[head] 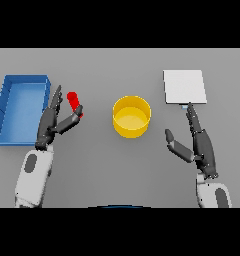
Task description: Pick up the red beaker and tilt it to pour out 1 green nut into yellow bowl. Pick up the yellow bowl and place it on the metallic measuring scale.
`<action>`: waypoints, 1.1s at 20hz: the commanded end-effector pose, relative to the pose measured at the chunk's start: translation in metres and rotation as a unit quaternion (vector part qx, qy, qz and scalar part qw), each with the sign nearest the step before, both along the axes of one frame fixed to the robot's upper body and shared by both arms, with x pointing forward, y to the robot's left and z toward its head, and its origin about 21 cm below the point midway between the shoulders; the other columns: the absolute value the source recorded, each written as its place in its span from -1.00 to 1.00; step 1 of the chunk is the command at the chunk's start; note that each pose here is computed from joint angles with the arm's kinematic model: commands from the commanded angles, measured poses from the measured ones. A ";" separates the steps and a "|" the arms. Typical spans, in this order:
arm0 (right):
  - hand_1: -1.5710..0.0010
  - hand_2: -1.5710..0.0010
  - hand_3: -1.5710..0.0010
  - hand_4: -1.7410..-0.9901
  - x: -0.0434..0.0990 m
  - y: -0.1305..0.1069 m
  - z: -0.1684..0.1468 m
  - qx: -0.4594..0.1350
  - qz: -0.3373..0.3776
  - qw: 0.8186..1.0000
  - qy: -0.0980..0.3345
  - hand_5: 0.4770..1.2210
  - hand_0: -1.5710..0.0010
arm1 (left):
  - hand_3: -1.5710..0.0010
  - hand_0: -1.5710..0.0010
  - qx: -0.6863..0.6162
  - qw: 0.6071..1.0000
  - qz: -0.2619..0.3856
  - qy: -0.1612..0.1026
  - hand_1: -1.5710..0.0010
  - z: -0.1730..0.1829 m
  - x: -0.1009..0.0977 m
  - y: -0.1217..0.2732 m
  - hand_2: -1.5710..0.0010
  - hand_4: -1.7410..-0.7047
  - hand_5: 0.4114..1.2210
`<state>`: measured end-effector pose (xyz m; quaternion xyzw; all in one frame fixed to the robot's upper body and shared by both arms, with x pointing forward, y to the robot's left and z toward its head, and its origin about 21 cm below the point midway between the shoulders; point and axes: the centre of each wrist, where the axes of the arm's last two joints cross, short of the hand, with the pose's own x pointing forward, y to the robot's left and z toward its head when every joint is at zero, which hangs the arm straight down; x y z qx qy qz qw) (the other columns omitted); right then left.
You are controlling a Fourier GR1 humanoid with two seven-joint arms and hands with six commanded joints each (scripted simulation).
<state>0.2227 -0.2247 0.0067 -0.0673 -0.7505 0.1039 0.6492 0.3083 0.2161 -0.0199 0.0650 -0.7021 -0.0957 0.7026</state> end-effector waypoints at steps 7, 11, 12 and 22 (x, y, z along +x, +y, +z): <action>1.00 1.00 1.00 0.32 -0.003 -0.002 0.000 -0.007 0.005 1.000 -0.007 -0.46 1.00 | 1.00 1.00 0.018 1.000 -0.006 -0.014 1.00 -0.010 0.030 -0.010 1.00 -0.01 -0.41; 1.00 1.00 1.00 0.26 -0.007 0.002 0.000 0.003 0.006 1.000 -0.010 -0.42 1.00 | 1.00 1.00 0.026 0.999 -0.013 -0.023 1.00 -0.007 0.045 -0.021 1.00 -0.07 -0.36; 1.00 1.00 1.00 0.26 -0.010 -0.001 -0.001 0.000 0.004 1.000 -0.013 -0.42 1.00 | 1.00 1.00 0.029 0.999 -0.012 -0.020 1.00 -0.011 0.048 -0.023 1.00 -0.07 -0.35; 1.00 1.00 1.00 0.34 -0.003 -0.003 0.001 -0.007 -0.004 1.000 -0.005 -0.42 1.00 | -0.13 -0.35 0.021 0.998 0.008 -0.054 -0.37 -0.020 0.060 -0.039 -0.37 -0.67 0.54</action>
